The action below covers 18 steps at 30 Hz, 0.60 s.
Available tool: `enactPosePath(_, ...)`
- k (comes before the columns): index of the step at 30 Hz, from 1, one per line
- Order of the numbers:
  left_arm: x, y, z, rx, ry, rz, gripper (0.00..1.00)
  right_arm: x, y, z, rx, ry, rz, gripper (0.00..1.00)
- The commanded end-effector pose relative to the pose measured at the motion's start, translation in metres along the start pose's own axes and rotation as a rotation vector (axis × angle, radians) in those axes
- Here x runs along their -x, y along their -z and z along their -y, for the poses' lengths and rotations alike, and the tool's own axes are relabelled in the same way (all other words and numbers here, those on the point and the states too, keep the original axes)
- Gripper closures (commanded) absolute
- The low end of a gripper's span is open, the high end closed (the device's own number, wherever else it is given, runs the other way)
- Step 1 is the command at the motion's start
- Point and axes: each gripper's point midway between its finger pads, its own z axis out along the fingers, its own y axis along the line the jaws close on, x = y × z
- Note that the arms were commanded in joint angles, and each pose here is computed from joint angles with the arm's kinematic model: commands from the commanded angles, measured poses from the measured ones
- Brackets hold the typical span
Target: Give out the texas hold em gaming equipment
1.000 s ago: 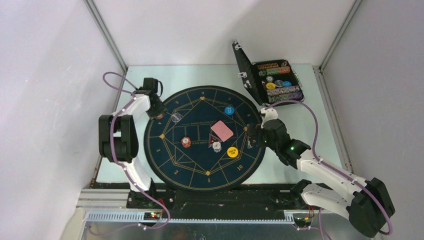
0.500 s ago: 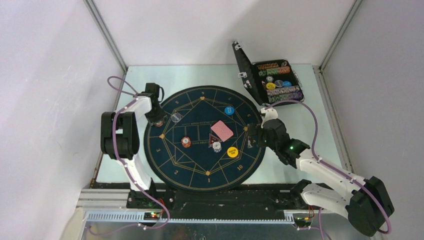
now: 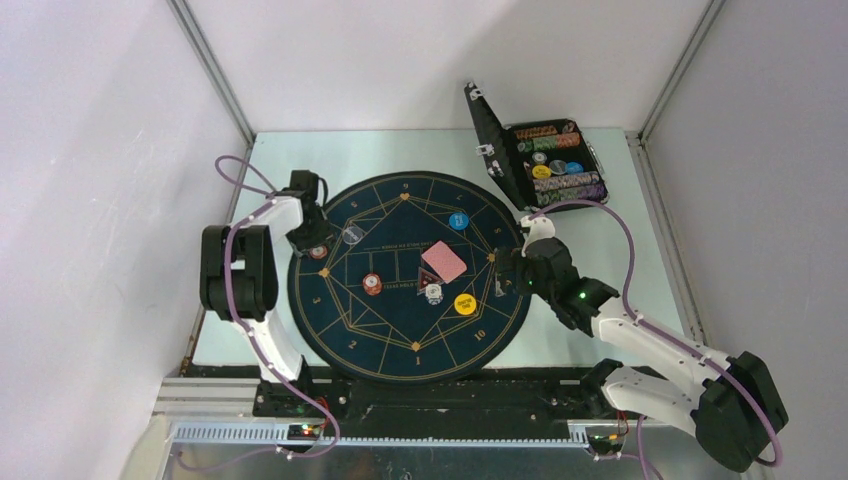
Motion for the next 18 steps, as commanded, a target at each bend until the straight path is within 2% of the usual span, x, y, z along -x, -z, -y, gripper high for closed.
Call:
enactPosePath(1,0.005,0.019,0.001,-0.045,0.0,0.026,0.29,0.012,0.001,0.0,-0.002,-0.005,0.046,0.03)
enactPosePath(2,0.008,0.025,0.001,-0.058,0.004,0.039,0.16,0.013,0.002,0.0,0.001,-0.007,0.05,0.03)
enactPosePath(4,0.01,0.037,0.003,-0.083,0.01,0.061,0.03,0.015,0.004,-0.001,0.005,-0.01,0.058,0.03)
enactPosePath(11,-0.004,0.08,0.002,-0.181,0.025,0.146,0.0,0.019,0.01,-0.008,0.045,-0.009,0.074,0.02)
enactPosePath(18,-0.044,0.106,0.031,-0.286,-0.094,0.184,0.0,0.026,0.013,-0.015,0.079,-0.007,0.1,0.0)
